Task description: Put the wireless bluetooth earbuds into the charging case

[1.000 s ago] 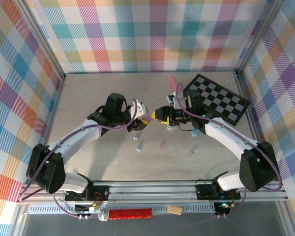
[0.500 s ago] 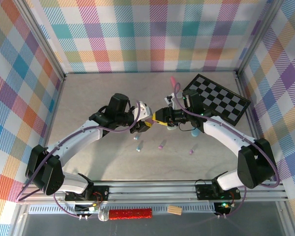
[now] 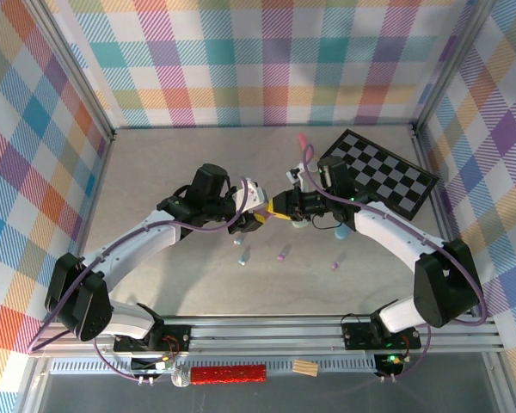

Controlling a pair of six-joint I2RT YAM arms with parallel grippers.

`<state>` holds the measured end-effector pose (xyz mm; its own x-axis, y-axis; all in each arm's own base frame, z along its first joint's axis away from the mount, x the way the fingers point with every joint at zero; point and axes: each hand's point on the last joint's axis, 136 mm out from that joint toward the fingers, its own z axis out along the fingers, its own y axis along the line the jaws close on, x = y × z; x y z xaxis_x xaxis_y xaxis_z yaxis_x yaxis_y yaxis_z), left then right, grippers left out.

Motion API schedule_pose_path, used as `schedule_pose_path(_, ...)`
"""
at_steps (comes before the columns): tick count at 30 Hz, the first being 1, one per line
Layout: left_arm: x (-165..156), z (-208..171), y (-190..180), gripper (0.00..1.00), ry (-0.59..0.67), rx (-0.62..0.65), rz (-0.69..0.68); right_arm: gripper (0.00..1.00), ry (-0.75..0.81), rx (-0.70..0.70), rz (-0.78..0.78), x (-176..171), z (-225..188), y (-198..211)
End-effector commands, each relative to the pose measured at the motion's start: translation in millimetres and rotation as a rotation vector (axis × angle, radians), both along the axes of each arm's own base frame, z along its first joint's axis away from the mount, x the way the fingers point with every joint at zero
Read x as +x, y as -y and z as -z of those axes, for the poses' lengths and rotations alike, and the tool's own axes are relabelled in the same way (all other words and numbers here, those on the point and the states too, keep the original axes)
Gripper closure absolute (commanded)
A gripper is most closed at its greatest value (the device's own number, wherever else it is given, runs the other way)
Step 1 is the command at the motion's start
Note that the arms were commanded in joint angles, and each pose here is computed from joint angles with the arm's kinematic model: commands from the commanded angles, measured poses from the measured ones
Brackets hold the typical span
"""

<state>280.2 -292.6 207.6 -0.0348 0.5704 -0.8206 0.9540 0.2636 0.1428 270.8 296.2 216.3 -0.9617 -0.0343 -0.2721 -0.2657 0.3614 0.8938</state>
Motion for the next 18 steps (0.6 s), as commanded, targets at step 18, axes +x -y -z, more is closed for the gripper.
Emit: schedule_pose_path(18, -16.6, -101.7, -6.7, 0.13, 0.189, -0.705, -0.010, 0.89, -0.032, 0.376, -0.136, -12.8, -106.0, 16.0)
